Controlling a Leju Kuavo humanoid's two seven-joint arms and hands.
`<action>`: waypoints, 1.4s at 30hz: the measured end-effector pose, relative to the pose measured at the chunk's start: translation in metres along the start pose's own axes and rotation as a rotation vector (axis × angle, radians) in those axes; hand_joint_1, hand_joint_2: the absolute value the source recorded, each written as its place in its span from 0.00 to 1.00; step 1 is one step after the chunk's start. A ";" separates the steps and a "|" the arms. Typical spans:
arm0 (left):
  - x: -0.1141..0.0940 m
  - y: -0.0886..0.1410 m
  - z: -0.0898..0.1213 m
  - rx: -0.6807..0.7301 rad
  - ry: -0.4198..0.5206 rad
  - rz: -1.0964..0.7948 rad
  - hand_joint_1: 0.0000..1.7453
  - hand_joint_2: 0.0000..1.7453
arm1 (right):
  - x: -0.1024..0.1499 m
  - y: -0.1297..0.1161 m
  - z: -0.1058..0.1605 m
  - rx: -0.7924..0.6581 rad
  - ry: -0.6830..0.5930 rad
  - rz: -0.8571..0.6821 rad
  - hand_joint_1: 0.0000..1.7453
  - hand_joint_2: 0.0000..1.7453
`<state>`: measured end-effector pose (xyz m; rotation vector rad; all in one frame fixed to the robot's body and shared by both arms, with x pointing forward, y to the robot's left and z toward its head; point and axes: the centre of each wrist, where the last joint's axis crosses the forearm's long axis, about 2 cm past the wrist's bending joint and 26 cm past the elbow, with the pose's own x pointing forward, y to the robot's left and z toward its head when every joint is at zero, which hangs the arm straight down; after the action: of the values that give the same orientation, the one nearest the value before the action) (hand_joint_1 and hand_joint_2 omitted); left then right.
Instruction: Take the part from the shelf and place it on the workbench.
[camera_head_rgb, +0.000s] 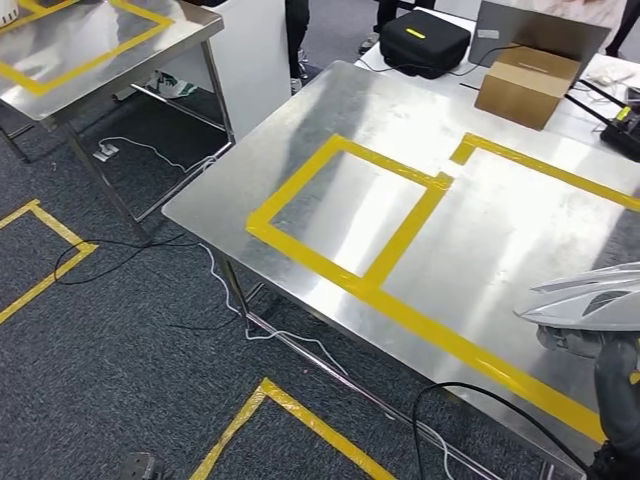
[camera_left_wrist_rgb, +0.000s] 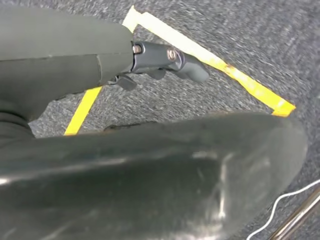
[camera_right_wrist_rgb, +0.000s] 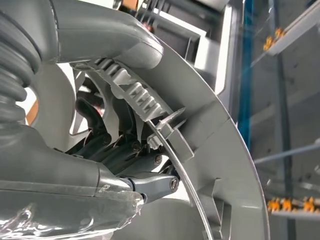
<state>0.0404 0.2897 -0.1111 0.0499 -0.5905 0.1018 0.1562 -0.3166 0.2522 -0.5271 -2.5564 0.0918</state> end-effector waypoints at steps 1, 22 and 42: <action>0.001 0.000 0.000 0.000 -0.002 0.000 0.00 0.00 | 0.000 0.000 0.000 0.000 0.004 0.011 1.00 1.00; 0.002 -0.003 -0.001 -0.002 -0.007 0.004 0.00 0.00 | 0.001 -0.001 0.000 -0.009 0.067 0.073 1.00 1.00; -0.001 -0.003 0.001 0.002 -0.003 0.013 0.00 0.00 | 0.002 -0.003 -0.001 -0.039 0.147 0.182 1.00 1.00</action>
<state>0.0393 0.2866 -0.1112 0.0485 -0.5936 0.1153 0.1537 -0.3186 0.2549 -0.7532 -2.3671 0.0652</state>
